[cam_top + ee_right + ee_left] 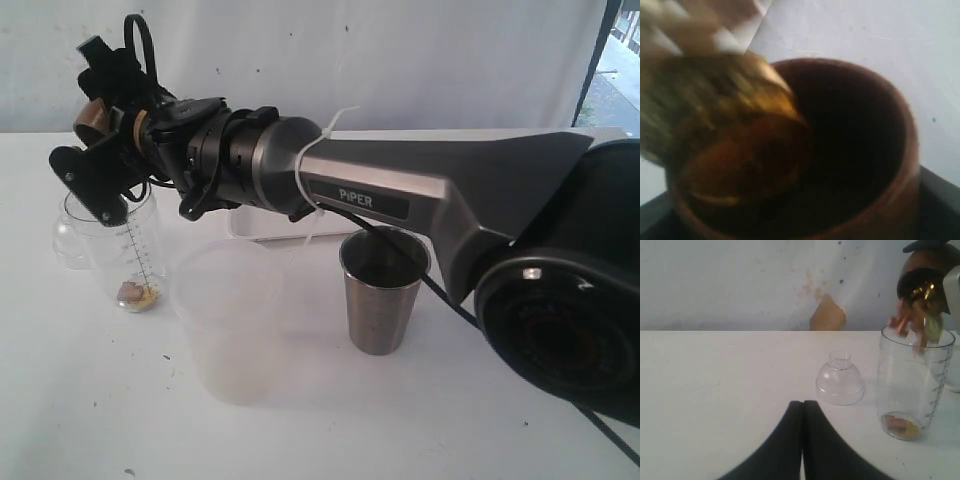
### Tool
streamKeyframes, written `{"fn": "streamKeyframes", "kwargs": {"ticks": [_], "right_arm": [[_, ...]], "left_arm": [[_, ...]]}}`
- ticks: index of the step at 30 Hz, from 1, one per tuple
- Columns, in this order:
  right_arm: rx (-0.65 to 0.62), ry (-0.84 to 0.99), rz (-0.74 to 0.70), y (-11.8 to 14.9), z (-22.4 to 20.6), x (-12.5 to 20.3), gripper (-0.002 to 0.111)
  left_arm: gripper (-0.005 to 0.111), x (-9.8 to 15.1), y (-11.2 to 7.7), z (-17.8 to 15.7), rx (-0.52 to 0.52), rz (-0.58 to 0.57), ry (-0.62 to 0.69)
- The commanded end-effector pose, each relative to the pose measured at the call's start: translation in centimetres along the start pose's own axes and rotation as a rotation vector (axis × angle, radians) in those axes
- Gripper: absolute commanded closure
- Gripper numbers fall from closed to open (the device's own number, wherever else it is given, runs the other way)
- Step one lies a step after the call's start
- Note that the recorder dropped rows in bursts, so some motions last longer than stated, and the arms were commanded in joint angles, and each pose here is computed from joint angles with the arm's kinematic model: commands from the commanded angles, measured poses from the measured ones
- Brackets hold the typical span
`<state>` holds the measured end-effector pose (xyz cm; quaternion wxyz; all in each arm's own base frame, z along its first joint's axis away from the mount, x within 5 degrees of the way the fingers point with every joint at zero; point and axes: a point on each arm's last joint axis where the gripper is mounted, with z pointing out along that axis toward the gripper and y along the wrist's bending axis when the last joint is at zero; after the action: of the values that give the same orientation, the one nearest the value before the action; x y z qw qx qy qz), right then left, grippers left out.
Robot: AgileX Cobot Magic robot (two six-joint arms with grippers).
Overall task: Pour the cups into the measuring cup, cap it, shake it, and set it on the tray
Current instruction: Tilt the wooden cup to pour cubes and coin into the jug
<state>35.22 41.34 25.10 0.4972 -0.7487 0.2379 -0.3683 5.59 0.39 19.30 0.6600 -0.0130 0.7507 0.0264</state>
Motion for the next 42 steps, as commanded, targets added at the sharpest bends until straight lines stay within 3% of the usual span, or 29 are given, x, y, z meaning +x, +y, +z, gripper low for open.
{"fn": "streamKeyframes", "kwargs": {"ticks": [1,14,24,42], "right_arm": [[0.009,0.015,-0.033,-0.4,-0.1,0.2,0.108],[0.020,0.013,-0.072,-0.6,-0.3,-0.3,0.108],[0.024,0.045,-0.258,-1.1,-0.8,-1.6,0.108],[0.031,0.090,-0.407,-1.5,-1.2,-2.3,0.108]], "left_arm": [[0.107,-0.2,0.0,0.0,0.001,-0.004,-0.014],[0.107,-0.2,0.0,0.0,0.001,-0.004,-0.014],[0.107,-0.2,0.0,0.0,0.001,-0.004,-0.014],[0.107,-0.2,0.0,0.0,0.001,-0.004,-0.014]]}}
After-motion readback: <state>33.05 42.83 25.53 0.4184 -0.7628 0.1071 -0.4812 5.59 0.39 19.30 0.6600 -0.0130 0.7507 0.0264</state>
